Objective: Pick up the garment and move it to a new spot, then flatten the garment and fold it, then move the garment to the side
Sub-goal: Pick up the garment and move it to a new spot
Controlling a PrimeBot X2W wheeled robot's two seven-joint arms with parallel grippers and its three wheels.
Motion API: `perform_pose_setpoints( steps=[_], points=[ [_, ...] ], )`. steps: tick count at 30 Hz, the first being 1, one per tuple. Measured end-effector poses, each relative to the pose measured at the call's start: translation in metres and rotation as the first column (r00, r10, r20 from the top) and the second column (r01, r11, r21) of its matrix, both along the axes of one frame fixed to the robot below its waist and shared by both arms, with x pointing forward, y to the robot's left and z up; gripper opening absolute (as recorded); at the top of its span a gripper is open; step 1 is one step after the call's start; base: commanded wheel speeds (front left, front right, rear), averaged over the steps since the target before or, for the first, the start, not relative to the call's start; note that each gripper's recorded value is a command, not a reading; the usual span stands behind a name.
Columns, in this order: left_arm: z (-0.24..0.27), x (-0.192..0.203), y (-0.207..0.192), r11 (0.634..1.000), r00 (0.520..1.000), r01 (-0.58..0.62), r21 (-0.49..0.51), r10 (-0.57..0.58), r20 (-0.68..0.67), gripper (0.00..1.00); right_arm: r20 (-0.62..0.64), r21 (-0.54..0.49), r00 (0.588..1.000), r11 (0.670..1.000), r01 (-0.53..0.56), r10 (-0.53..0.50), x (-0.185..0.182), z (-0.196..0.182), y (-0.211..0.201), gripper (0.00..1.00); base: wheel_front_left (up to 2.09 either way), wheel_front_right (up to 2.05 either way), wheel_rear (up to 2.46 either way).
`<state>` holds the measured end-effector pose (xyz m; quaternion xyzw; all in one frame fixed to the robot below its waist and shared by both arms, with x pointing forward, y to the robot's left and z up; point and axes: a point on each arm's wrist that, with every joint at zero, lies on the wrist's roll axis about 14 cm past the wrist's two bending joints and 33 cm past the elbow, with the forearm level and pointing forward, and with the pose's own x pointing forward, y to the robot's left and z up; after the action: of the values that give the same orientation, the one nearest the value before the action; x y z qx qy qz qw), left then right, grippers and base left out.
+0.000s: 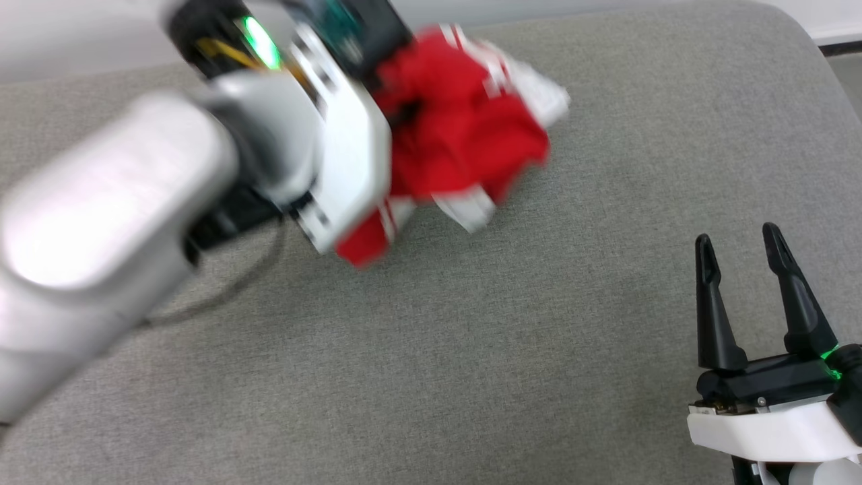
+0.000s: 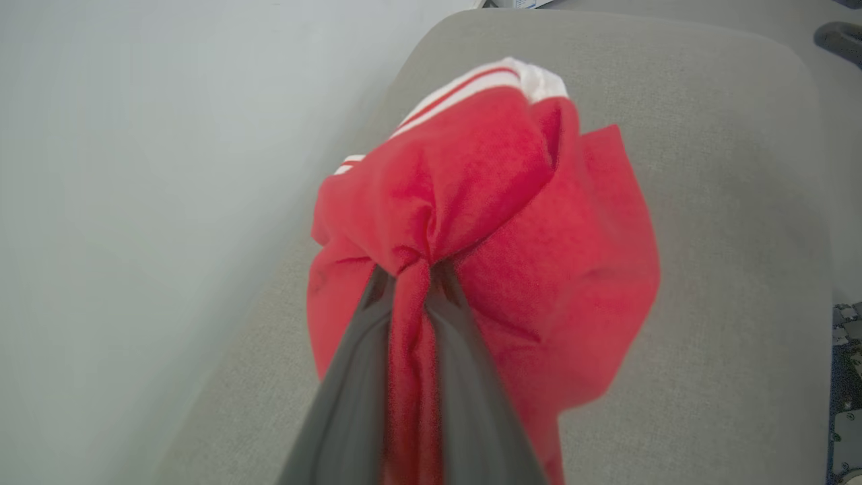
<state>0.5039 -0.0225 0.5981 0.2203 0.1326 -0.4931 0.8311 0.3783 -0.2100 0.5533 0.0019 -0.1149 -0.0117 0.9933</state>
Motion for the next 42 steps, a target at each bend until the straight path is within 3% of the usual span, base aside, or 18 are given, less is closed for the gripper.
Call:
perform_pose_setpoints(
  steps=[6,13,18,23,24,25,31,36,42],
  points=[
    [-0.077,-0.042,-0.028,0.994,0.978,0.107,0.022,-0.102,-0.182,0.0,-0.023,-0.005,1.0,1.0,0.02,-0.02,0.0,-0.007,-0.006,1.0,0.0,0.0,0.0],
    [-0.164,-0.113,-0.037,0.985,0.895,0.167,0.04,-0.135,-0.425,0.0,-0.043,0.001,0.999,0.999,0.033,-0.032,0.001,-0.014,-0.011,1.0,0.0,0.0,0.0],
    [-0.205,-0.169,-0.033,0.974,0.823,0.21,0.085,-0.13,-0.553,0.0,-0.054,0.002,0.998,1.0,0.022,-0.021,0.004,-0.018,-0.007,1.0,0.0,0.0,0.0],
    [-0.214,-0.187,-0.033,0.974,0.81,0.207,0.092,-0.118,-0.575,0.02,-0.046,0.002,0.999,1.0,0.0,0.0,0.007,-0.016,-0.001,1.0,0.0,0.0,0.0],
    [-0.213,-0.184,-0.033,0.977,0.818,0.193,0.085,-0.113,-0.565,0.88,-0.043,0.001,0.999,1.0,-0.002,0.002,0.007,-0.015,0.0,1.0,0.0,0.0,0.0],
    [-0.212,-0.182,-0.034,0.981,0.828,0.182,0.07,-0.114,-0.549,1.0,-0.04,-0.001,0.999,1.0,-0.004,0.004,0.007,-0.014,0.001,1.0,0.0,0.0,0.0],
    [-0.17,-0.151,-0.05,0.99,0.922,0.095,-0.101,-0.126,-0.366,1.0,-0.031,-0.001,0.999,1.0,-0.017,0.016,0.001,-0.011,0.005,1.0,0.0,0.0,0.0],
    [-0.118,-0.118,-0.05,0.963,0.986,-0.017,-0.268,-0.028,-0.162,1.0,-0.016,0.001,0.999,0.999,-0.032,0.032,-0.003,-0.006,0.01,1.0,0.0,0.0,0.0],
    [-0.067,-0.081,-0.015,0.887,0.978,-0.171,-0.429,0.206,0.036,1.0,-0.004,0.005,0.998,0.998,-0.065,0.065,-0.005,-0.002,0.02,1.0,0.0,0.0,0.0]
  ],
)
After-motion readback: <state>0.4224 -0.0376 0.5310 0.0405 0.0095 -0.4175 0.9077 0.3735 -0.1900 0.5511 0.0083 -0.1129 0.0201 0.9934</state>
